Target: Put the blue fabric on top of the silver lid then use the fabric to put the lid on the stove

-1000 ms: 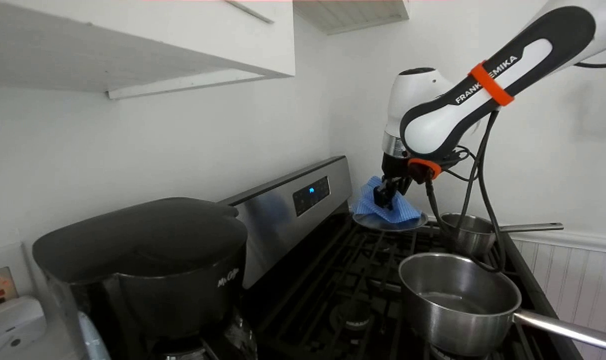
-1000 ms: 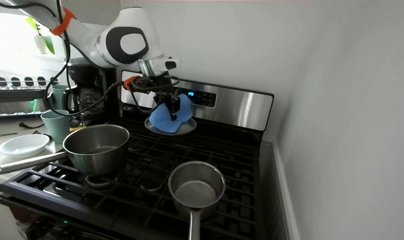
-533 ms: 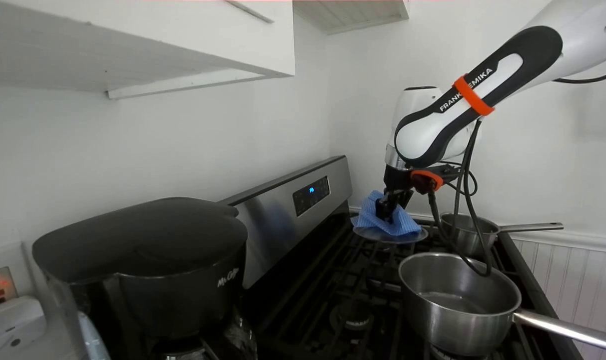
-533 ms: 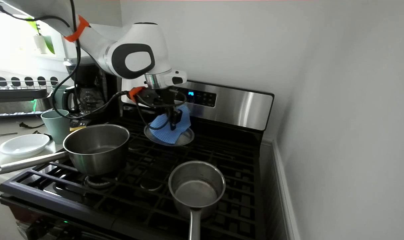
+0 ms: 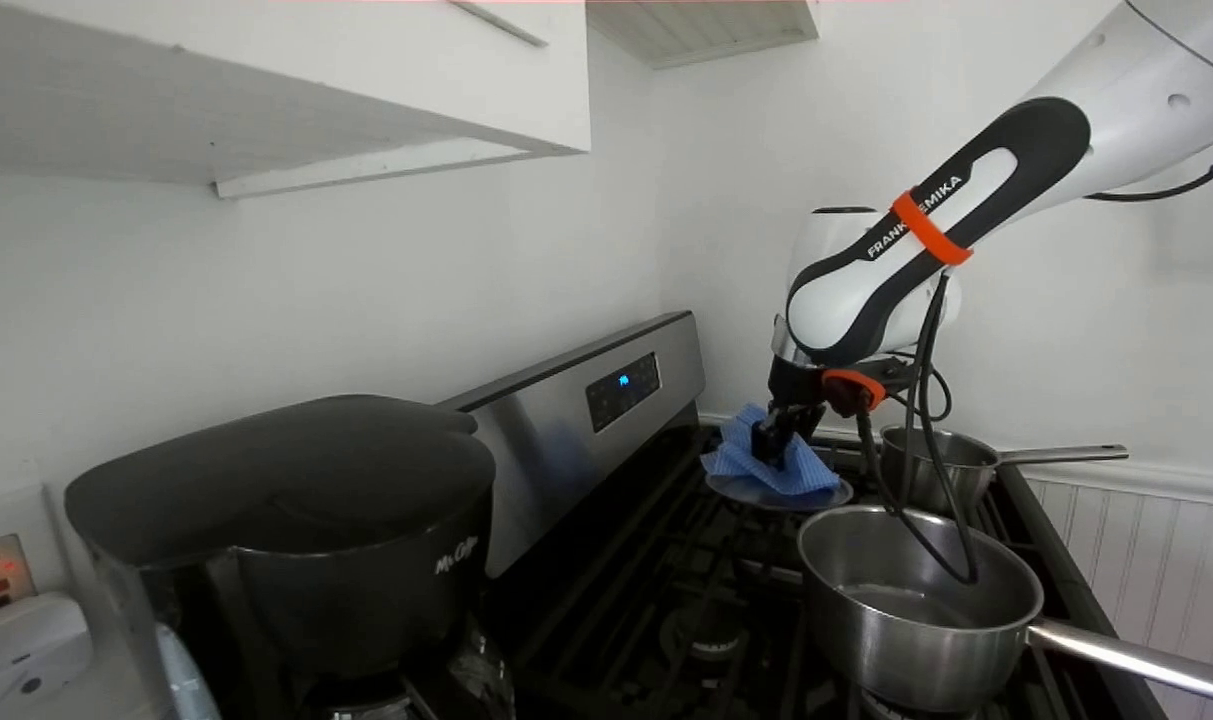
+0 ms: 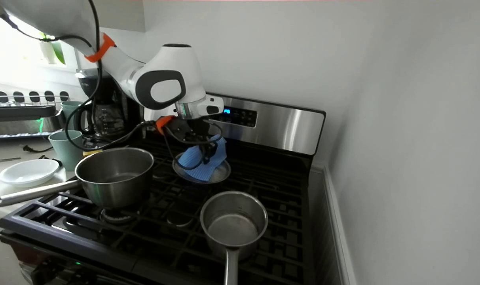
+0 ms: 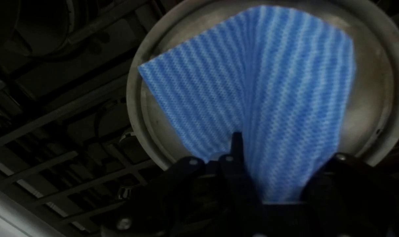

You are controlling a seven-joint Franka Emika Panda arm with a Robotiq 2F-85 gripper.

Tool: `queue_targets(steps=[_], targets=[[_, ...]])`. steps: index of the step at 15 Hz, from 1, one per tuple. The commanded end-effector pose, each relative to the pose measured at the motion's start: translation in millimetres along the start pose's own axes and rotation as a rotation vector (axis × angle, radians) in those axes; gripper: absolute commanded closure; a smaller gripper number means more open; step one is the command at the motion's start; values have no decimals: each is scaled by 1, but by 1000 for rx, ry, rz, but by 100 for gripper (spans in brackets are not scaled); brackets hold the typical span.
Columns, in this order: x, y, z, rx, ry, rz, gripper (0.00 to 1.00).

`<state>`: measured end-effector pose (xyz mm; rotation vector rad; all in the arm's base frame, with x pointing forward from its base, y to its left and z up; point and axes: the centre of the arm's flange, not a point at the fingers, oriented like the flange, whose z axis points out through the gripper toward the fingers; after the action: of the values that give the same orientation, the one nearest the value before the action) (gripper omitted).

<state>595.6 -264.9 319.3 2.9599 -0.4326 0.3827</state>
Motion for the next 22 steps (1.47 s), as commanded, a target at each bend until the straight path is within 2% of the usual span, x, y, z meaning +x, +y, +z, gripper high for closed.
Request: queue_targets(steps=[1,7,18,19,20,21,22], targets=[[-1,-2,15,1,28,36,98],[-2,-8,34,-18,23,45,98],[-4,-8,60,-72,68,53,98],[-4,-8,59,-76,66,53,89],[-3,-9,59,-77,63,54,64],[-3,-9,57,-79,63,55,64],[-1,-9,54,-80,61,56,60]])
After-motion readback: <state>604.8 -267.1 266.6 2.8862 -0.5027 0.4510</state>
